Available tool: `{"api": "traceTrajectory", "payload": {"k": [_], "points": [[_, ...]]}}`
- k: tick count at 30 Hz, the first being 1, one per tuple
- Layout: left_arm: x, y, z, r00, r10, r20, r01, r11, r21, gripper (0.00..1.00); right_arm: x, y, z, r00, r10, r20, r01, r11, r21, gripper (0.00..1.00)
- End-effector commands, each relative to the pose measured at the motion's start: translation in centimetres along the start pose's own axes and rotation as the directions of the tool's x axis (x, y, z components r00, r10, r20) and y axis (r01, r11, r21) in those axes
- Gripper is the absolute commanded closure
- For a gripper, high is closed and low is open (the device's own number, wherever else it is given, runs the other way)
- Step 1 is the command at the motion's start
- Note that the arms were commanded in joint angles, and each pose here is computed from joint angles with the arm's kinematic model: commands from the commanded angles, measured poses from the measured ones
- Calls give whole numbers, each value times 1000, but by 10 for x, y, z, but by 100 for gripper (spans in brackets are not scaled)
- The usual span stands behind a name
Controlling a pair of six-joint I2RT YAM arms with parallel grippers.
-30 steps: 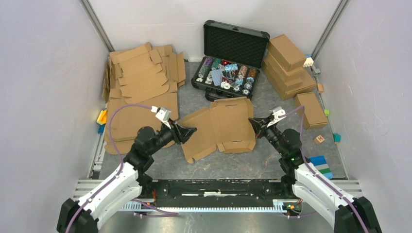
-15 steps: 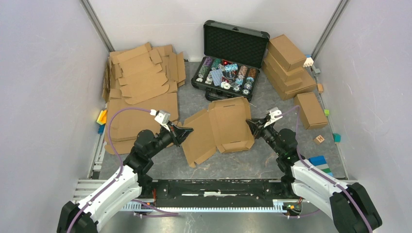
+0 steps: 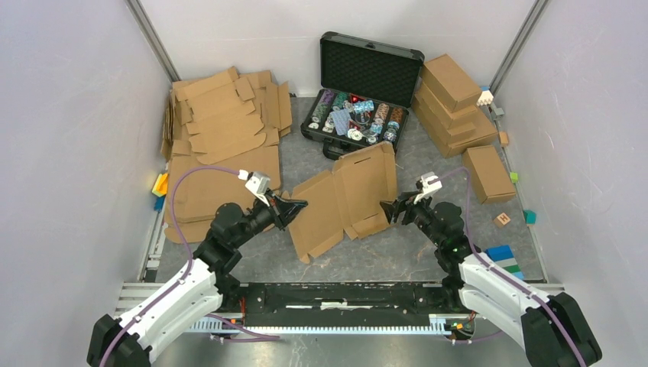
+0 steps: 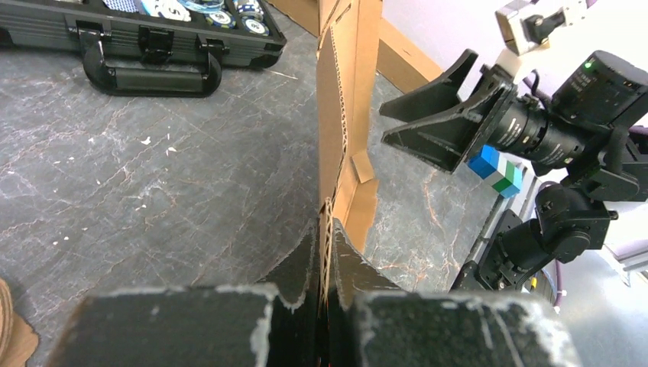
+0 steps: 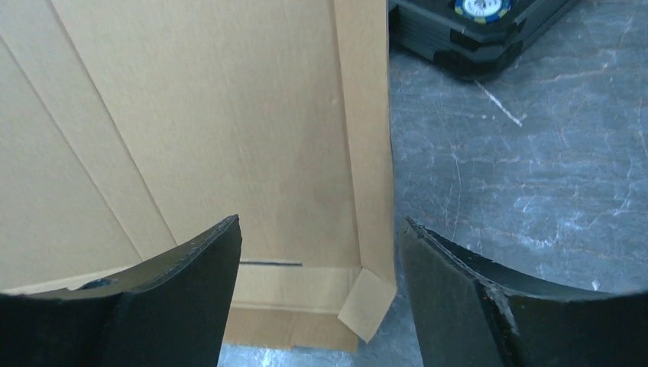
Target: Fold the paper box
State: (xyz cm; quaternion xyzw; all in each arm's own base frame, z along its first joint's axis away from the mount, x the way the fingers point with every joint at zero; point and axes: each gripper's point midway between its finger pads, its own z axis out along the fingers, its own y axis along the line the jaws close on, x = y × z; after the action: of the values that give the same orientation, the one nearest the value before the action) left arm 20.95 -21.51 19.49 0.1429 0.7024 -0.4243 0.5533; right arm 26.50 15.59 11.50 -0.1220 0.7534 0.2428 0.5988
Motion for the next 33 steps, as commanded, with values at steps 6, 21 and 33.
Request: {"api": "traceTrajectory", "payload": {"k": [6,21,33], "points": [[-33,-25,7,990,138,42,-141,987,79,98,40,-23,-11,987,17,-157,3,993,121,2],[-26,-10,14,977,214,-16,-214,977,12,98,77,2,-7,950,-49,-309,37,998,-45,10],[-22,-12,13,978,210,-12,-210,977,27,98,90,20,-9,930,-152,-334,128,987,-92,17]]}}
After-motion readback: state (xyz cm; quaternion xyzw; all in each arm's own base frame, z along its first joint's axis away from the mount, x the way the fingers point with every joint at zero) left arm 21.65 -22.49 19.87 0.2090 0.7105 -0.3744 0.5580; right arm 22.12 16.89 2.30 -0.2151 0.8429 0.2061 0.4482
